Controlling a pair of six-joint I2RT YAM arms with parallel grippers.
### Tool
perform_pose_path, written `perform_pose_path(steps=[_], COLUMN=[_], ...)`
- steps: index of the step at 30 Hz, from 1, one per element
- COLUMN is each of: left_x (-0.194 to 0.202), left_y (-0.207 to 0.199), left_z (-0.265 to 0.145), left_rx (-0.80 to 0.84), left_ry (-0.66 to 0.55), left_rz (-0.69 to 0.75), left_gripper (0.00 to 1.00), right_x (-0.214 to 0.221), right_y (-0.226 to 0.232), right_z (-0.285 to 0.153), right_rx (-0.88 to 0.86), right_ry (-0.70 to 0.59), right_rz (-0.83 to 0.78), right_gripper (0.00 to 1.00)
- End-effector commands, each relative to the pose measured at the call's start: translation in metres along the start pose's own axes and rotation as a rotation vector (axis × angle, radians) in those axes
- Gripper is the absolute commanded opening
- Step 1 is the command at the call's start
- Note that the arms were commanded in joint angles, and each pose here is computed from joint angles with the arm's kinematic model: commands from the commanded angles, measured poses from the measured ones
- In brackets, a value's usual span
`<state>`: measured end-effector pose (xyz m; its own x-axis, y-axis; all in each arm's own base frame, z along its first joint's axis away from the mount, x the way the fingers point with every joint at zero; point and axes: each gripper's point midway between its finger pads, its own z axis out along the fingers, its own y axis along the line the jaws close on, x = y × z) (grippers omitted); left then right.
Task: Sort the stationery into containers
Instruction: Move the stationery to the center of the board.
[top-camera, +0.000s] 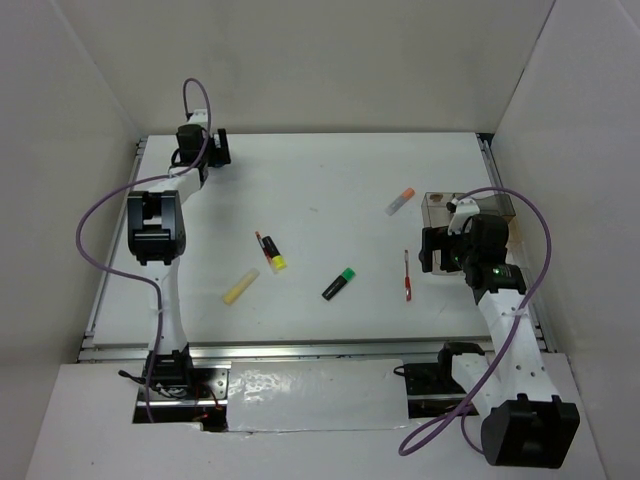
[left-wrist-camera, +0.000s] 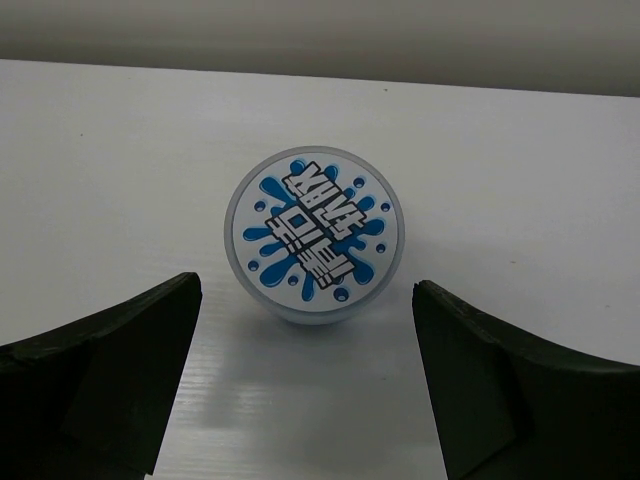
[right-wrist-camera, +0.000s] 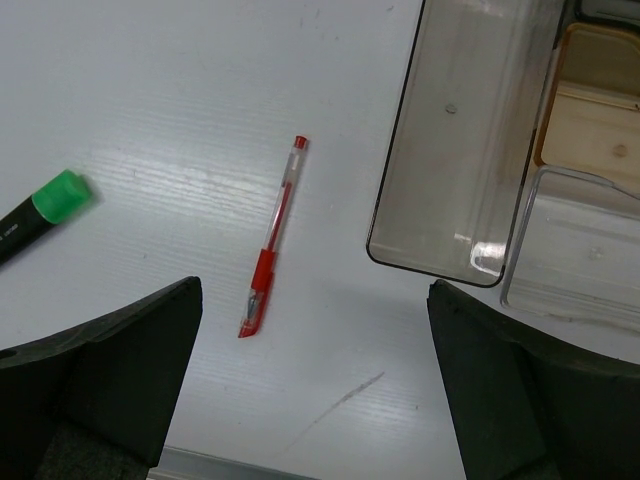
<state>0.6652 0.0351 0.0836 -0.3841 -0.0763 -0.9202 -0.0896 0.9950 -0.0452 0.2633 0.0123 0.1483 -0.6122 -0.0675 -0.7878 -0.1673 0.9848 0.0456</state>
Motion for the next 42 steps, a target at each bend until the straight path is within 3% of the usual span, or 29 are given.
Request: perform_pose_path(steps=[1, 6, 12, 21, 24, 25, 28, 30, 32, 33, 34, 37, 42], left_x=[-0.035, -0.028, -0.033, -0.021, -0.01, -0.015, -0.011, 0.008, 0.001, 0.019, 0.008, 0.02, 0.041], left_y=[-0.008, -0.013, -0.02, -0.026, -0.037, -0.041, -0.066, -0.079, -0.121, -0.13, -0.147, -0.184, -0.233], left_z=[0.007, 0.018, 0.017, 0.016, 0.011, 0.006, -0.015, -0.029, -0.055, -0.065, -0.082, -0.118, -0.17], left_rx=[0.023, 0.038, 0.057, 0.069, 0.135, 0.161, 0.292, 0.358, 0.474, 0.502, 0.539, 0.641, 0.766], left_ry=[-0.123, -0.116, -0.126, -0.079, -0.045, -0.049, -0.024, 0.019, 0.003, 0.036, 0.011, 0.044, 0.1], left_rz=[0.017, 0.021, 0.025, 0.065, 0.07, 0.073, 0.082, 0.096, 0.138, 0.145, 0.16, 0.175, 0.189], left_gripper=[0.99, 0.96, 0.73, 0.72, 0.57, 0.46, 0.36, 0.34, 0.3, 0.29, 0.28, 0.23, 0.23], right_x=[-0.024, -0.025, -0.026, -0.027, -0.028, -0.029, -0.031, -0.033, -0.035, -0.037, -0.038, -0.041, -0.051], right_y=[-0.003, -0.004, -0.004, -0.003, -0.002, -0.003, -0.001, 0.0, 0.002, 0.002, 0.004, 0.008, 0.013], right_z=[-0.003, -0.002, -0.003, -0.006, -0.007, -0.007, -0.009, -0.011, -0.012, -0.014, -0.015, -0.018, -0.023], right_rx=[0.002, 0.005, 0.004, 0.004, 0.003, 0.003, -0.002, -0.006, -0.012, -0.013, -0.019, -0.041, -0.061], right_ry=[-0.068, -0.069, -0.074, -0.08, -0.084, -0.087, -0.097, -0.102, -0.113, -0.122, -0.127, -0.134, -0.167], right_rz=[-0.026, -0.027, -0.035, -0.037, -0.038, -0.038, -0.038, -0.035, -0.033, -0.029, -0.029, -0.033, -0.041], right_gripper=[1.0, 1.0, 1.0, 1.0, 1.0, 1.0, 1.0, 1.0, 1.0, 1.0, 1.0, 1.0, 0.99])
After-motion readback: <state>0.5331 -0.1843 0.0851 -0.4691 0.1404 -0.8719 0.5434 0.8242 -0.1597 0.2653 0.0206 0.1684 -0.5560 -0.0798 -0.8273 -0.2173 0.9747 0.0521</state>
